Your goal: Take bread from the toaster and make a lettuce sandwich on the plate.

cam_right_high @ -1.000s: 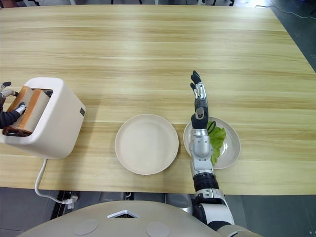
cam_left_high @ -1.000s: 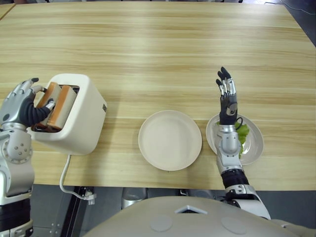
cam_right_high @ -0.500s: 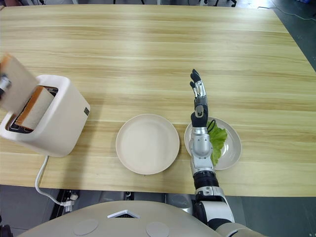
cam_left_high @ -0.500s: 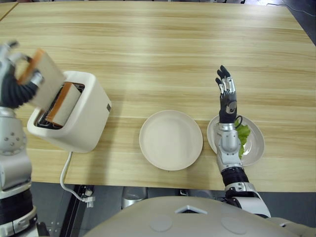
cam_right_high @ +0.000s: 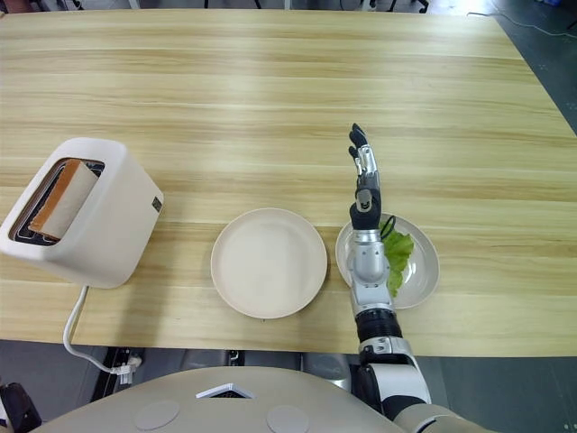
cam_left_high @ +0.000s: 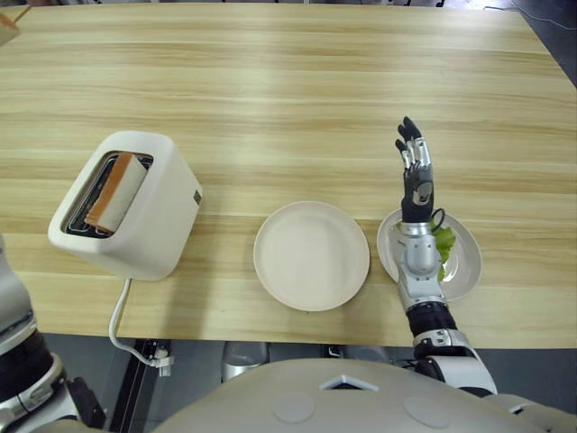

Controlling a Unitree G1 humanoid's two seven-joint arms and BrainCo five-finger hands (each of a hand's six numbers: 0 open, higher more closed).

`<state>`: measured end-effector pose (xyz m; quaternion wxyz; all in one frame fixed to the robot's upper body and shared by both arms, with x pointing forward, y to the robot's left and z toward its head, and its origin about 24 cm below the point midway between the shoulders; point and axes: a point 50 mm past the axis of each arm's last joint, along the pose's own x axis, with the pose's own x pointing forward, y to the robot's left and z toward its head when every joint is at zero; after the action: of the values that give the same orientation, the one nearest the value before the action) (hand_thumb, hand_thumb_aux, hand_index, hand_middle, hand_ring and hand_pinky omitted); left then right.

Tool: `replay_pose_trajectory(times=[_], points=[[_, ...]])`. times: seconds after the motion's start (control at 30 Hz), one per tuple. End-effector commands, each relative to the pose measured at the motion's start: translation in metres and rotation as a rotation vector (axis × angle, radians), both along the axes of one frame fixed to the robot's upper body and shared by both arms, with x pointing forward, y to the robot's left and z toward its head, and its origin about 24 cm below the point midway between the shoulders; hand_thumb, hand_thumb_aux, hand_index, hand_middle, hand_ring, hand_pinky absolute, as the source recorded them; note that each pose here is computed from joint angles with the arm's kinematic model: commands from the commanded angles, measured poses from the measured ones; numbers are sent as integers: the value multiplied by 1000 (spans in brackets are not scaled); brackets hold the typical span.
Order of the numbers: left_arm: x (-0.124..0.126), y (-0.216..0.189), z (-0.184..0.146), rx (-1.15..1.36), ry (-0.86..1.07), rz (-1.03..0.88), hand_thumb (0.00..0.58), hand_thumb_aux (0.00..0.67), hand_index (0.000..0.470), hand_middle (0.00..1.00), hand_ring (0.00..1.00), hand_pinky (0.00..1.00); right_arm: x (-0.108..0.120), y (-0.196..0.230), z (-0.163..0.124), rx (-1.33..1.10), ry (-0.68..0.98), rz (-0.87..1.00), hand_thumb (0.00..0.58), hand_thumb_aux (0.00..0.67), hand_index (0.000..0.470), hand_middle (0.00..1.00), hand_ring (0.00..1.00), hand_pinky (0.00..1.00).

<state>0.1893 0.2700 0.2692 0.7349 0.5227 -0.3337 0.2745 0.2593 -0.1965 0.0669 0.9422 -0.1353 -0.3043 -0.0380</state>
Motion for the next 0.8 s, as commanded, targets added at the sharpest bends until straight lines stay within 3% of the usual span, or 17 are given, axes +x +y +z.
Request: replay_pose_trajectory(times=[0.03,0.2,0.4,0.8], points=[[10,-33,-3,-81,51,-240,580,670,460,1000,1000,1000,-8,-37,12,-83,-29,-145,0,0,0,0,0,0],[29,-80,-25,-194,161,-467,580,670,460,1000,1000,1000,-21,-81,17,-273,44,-290,0,0,0,0,0,0],[46,-127,-79,-343,380,-642,580,670,460,1000,1000,1000,-32,-101,13,-555,125,-346,0,0,0,0,0,0],[42,-175,-188,-562,811,-706,580,670,460,1000,1000,1000,-55,-102,-29,-1101,251,-358,0,0,0,0,0,0]])
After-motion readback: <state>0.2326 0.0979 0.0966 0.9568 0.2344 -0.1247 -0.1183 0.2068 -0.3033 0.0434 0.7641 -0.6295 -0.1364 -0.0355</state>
